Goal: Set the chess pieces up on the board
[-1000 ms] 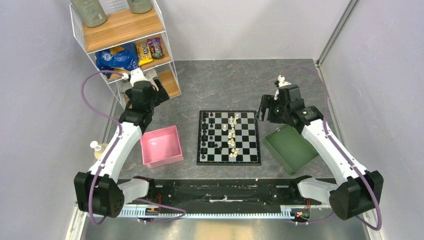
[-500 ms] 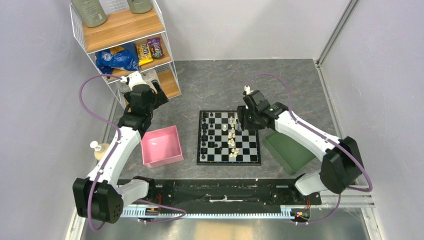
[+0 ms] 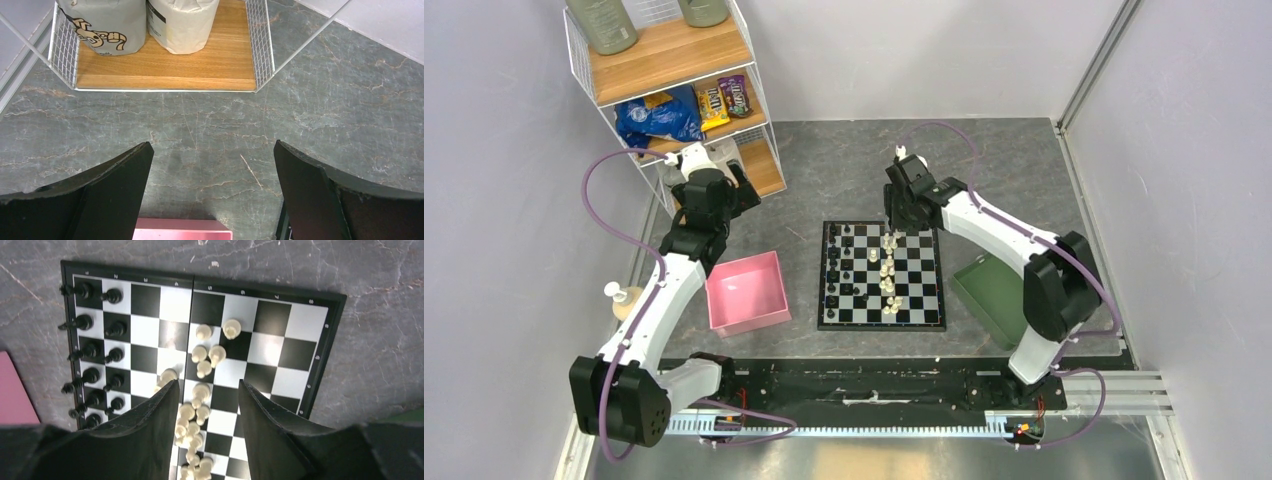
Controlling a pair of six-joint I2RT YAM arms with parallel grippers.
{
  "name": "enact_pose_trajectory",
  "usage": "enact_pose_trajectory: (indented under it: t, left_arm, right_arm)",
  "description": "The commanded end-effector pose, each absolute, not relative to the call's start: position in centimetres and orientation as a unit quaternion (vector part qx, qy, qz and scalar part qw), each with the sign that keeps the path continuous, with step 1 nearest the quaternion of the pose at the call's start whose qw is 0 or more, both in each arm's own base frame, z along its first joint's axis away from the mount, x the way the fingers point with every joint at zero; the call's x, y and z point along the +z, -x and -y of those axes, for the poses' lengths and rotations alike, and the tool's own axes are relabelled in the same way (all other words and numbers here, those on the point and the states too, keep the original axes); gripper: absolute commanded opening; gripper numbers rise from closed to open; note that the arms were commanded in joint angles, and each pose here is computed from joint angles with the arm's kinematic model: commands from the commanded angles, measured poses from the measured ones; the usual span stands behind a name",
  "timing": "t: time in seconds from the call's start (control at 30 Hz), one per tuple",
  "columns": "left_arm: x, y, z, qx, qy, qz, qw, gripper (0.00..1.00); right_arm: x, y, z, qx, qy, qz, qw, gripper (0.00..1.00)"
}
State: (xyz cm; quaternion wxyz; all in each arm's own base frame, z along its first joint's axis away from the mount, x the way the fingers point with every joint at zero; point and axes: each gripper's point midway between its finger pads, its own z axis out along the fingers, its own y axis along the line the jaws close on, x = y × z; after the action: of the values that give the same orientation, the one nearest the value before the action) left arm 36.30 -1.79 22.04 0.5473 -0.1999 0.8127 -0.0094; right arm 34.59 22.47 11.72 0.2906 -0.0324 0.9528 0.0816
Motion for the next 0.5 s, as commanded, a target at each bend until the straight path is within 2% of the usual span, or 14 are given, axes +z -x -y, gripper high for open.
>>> enact_pose_trajectory:
  t: [0.0,0.47]
  left_arm:
    - [24.0,-36.0,0.8,0.005,0.205,-0.794,0.572,0.99]
    - [23.9,-35.9,0.4,0.017,0.209,-0.791,0.575,0.99]
  right_arm:
    - [11.7,-37.3,-22.8,0.076,0.004,-0.950,0.303,0.54]
    - [8.2,-39.2,-21.6,0.065,-0.010,-0.961,0.268,0.49]
